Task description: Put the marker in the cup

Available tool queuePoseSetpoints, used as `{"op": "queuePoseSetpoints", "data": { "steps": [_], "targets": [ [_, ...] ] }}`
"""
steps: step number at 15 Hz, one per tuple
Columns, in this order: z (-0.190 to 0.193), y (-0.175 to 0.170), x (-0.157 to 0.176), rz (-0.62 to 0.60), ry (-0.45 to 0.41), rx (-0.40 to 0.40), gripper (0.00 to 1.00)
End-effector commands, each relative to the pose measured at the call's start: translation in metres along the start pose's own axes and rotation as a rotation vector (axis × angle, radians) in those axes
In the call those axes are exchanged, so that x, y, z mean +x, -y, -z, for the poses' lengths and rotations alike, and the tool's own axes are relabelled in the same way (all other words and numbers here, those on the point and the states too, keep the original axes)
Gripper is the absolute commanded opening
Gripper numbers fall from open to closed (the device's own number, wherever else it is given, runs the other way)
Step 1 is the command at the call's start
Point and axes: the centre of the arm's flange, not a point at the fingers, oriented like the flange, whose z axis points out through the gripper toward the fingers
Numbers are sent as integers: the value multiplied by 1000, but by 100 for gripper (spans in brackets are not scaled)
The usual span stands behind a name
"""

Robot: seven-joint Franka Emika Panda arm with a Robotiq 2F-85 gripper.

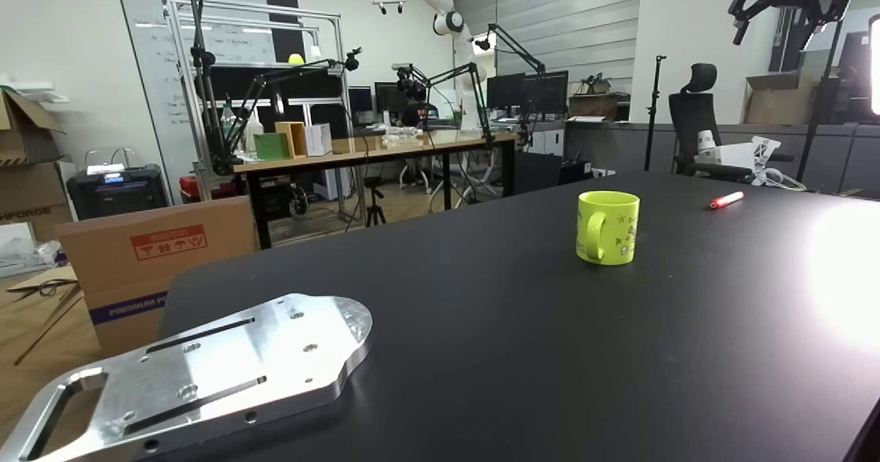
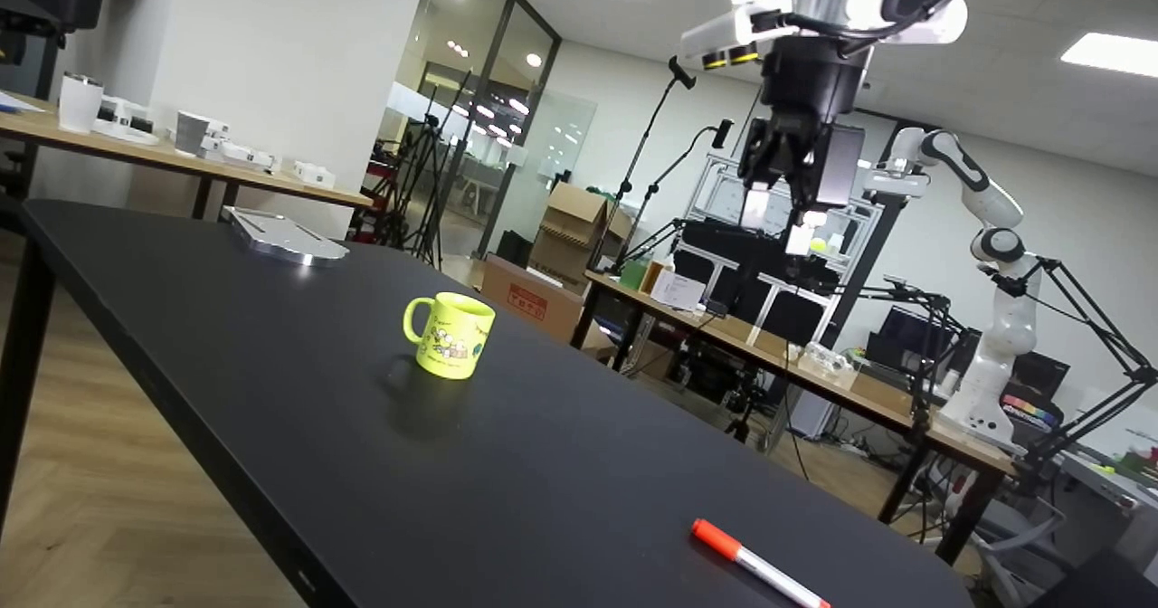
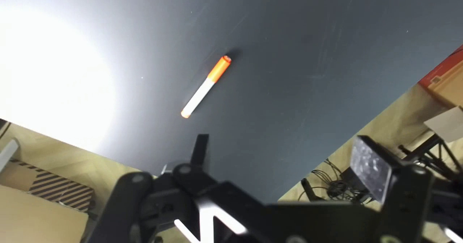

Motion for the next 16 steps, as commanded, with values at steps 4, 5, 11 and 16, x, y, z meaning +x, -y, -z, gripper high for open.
{"op": "queuePoseSetpoints", "data": {
  "steps": [4, 5, 11, 16],
  "targets": [
    [-22, -11, 39, -179, 52, -7, 100],
    [-25, -11, 44, -206, 63, -7, 100],
    [-29, -9, 49, -235, 69, -4, 100],
    [-29, -9, 49, -237, 69, -4, 100]
  ]
}}
